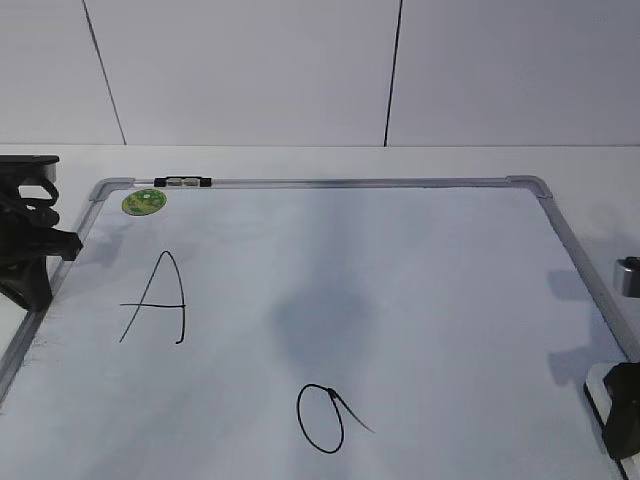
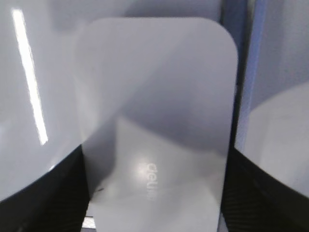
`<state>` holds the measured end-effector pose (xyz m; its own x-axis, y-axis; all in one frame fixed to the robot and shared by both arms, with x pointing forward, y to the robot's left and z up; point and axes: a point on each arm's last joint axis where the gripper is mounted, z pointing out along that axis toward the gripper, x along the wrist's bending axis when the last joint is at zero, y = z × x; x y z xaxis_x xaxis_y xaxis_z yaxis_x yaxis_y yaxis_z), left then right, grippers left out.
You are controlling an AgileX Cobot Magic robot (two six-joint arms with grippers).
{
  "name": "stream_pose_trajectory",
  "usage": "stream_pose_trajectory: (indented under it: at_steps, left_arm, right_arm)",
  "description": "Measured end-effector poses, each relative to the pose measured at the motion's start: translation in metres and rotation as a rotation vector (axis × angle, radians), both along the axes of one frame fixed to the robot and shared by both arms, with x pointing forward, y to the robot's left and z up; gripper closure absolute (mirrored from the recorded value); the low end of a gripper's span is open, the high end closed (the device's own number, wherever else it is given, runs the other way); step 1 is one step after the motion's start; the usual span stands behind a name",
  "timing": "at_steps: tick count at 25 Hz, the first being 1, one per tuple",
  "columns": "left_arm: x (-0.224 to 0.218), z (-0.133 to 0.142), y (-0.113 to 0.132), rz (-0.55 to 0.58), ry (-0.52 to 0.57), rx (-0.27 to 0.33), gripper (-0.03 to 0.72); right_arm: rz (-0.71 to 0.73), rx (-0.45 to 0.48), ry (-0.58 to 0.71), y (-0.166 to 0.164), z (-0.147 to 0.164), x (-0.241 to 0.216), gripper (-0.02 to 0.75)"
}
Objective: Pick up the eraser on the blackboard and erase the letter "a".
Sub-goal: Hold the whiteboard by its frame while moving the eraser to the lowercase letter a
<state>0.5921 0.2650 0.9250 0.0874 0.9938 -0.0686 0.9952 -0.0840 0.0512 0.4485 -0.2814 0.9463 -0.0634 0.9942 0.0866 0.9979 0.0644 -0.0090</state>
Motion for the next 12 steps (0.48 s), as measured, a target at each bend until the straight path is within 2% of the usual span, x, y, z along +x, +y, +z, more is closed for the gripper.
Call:
stream_pose_trajectory:
  at_steps: [12]
  left_arm:
    - [0.0002,0.0,0.0,0.0,-0.002,0.0,0.663]
  right_arm:
    - [0.011,-0.002,0.029,0.0001,0.0094,0.0048,0.175]
